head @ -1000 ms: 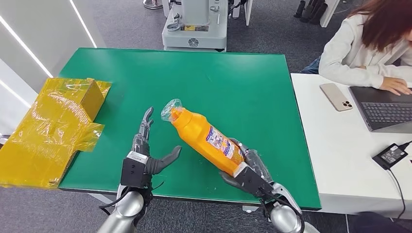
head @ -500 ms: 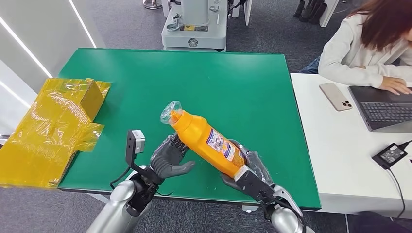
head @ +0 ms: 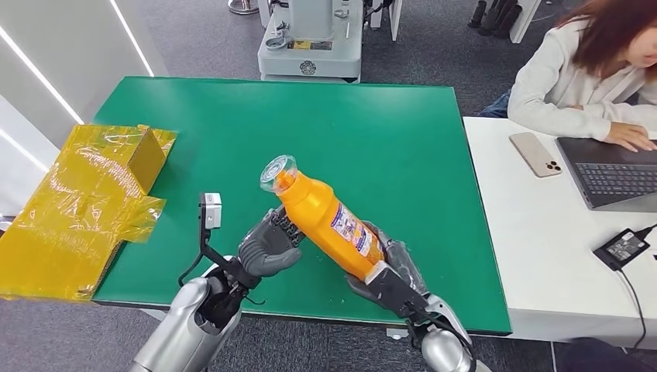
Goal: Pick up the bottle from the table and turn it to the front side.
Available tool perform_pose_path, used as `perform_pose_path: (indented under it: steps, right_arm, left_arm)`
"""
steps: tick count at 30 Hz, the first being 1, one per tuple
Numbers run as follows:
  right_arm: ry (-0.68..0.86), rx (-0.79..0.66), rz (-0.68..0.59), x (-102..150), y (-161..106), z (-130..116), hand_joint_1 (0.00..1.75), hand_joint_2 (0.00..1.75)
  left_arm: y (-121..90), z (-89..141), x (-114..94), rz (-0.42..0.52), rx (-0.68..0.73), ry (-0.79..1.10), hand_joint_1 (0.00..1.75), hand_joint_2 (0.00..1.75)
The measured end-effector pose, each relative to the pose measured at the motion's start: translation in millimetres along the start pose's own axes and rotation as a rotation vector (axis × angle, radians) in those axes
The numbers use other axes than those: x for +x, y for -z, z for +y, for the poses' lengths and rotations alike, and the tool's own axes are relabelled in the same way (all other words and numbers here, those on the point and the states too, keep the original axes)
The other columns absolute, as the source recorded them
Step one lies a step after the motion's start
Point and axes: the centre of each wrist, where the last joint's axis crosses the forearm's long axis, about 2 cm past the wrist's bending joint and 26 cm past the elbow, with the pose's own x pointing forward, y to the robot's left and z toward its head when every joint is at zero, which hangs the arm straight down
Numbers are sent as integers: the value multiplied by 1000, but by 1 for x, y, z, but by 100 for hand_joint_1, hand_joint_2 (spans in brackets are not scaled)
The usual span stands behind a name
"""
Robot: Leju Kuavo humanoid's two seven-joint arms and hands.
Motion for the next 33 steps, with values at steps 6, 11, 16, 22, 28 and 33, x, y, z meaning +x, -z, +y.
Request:
perform_pose_path:
  steps: [6,11,16,22,28,33]
  right_arm:
    - [22,-44,42,7,2,16,175,175]
    - [45,-43,52,4,6,14,175,175]
    - [48,-43,67,-1,9,13,175,175]
    - [70,-50,82,-7,9,12,175,175]
    - [87,-49,103,-16,12,14,175,175]
    - [88,-52,114,-18,11,17,175,175]
  left_arm:
    - [42,-14,0,-71,236,611,0,175]
    - [66,-23,-7,-94,260,695,0,175]
    - [80,-27,-11,-80,247,689,0,175]
    - [86,-29,-16,-29,221,574,34,175]
    - [90,-24,-20,60,65,211,175,175]
    - [90,-19,-18,90,37,142,175,175]
